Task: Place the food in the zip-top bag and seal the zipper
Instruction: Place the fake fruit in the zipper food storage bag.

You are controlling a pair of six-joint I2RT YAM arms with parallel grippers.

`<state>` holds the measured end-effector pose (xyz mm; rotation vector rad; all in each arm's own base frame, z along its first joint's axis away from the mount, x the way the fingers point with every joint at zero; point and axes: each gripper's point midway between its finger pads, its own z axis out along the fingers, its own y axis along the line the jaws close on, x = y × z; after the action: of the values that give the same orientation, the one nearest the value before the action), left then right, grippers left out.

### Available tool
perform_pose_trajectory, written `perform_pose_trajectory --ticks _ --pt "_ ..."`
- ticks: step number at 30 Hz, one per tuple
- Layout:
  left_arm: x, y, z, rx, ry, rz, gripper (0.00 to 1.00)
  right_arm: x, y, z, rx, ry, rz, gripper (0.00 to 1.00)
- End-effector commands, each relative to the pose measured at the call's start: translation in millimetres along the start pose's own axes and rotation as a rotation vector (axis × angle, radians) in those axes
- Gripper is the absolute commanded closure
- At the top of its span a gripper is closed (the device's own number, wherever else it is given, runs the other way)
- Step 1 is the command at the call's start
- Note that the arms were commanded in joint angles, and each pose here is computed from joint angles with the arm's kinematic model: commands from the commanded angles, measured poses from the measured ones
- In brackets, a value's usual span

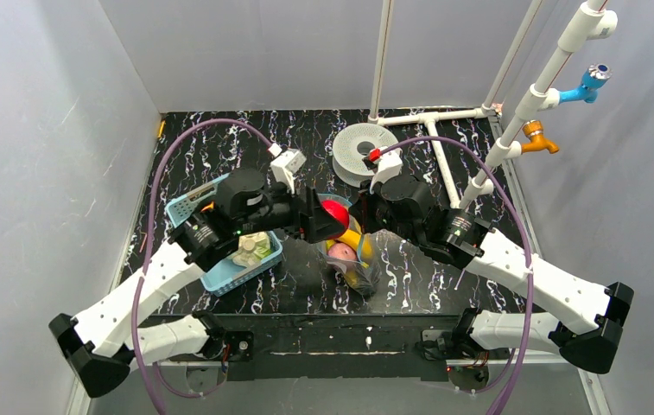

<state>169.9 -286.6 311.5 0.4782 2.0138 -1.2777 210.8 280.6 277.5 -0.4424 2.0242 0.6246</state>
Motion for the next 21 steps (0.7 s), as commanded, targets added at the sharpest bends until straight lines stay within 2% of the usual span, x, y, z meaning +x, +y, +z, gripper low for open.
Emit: perform_pose_trajectory --ticks 1,4,11,14,21 --pt "14.3 57.7 -3.2 -0.366 0.074 0.015 0.42 -25.4 10.3 -10.5 -0.042 -0.082 0.025 0.99" --pt "21.6 56.8 10.4 -0.344 0.116 -0.014 0.38 -26.4 11.8 -10.2 -0.047 -0.082 0.025 0.99" --pt "7.9 79.7 7.8 -0.579 0.089 0.032 0.25 -26.4 12.8 -10.2 -0.052 -0.082 0.029 0.99" --pt "6.1 90.0 5.9 -0.702 0.128 0.051 0.19 -26.3 13.1 -9.2 -0.052 -0.080 0.027 0.99" --pt "-1.2 91.2 13.1 -0.737 0.113 0.042 0.06 -25.3 11.5 -9.4 -0.047 -0.081 0.028 0.99"
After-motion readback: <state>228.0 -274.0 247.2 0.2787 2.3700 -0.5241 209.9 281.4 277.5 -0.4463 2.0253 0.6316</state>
